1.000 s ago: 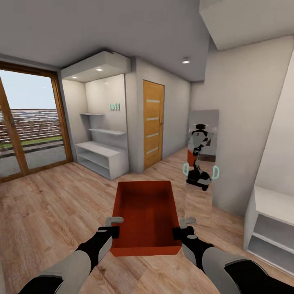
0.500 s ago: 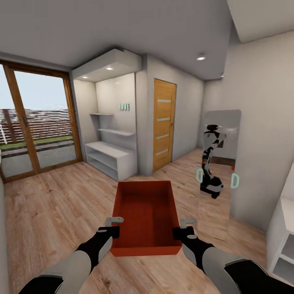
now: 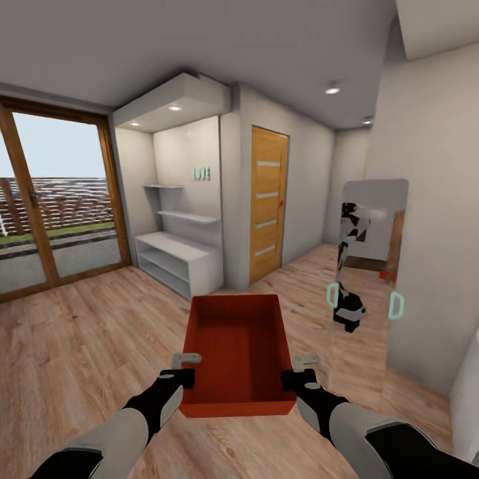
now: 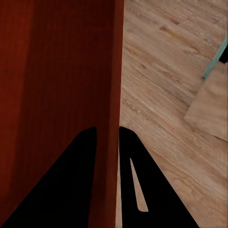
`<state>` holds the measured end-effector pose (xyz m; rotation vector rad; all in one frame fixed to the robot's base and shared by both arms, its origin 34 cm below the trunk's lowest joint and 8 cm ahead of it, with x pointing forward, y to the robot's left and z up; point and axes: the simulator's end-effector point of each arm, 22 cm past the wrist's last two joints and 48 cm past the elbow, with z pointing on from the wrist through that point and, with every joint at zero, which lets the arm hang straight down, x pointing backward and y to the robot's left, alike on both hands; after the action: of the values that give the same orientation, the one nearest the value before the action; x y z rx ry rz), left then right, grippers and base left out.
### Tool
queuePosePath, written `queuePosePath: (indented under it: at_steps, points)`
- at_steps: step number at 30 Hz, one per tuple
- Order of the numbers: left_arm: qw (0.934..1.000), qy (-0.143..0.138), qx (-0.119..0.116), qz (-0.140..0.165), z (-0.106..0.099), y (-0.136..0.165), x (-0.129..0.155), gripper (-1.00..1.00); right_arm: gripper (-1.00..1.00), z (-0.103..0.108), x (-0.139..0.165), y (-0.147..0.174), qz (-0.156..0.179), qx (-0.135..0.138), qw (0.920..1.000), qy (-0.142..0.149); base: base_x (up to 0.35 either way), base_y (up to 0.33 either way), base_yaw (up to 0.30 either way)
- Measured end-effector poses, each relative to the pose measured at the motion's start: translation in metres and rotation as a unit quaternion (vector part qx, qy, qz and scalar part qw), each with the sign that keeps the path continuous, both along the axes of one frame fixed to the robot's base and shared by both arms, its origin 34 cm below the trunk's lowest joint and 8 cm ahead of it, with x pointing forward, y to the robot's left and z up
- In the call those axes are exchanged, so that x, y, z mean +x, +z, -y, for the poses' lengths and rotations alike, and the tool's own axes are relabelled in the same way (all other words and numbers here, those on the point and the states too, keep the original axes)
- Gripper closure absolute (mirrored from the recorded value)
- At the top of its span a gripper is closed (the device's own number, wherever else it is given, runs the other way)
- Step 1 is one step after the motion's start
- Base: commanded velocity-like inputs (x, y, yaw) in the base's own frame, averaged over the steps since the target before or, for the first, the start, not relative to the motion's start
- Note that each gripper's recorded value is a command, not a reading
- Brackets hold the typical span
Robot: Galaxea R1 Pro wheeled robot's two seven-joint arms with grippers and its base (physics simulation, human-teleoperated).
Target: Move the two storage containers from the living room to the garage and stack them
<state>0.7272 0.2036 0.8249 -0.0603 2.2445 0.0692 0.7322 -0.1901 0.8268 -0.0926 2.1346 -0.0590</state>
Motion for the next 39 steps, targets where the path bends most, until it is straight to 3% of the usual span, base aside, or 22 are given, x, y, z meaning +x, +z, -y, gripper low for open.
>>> queuePosePath:
  at_steps: [39]
  points:
    - [1.0,0.0,0.0,0.0,-0.0001,-0.0001,-0.0001,1.0,1.0,-0.0001,0.0,0.0,0.0,0.0,1.0,0.0,0.325,0.0,0.0]
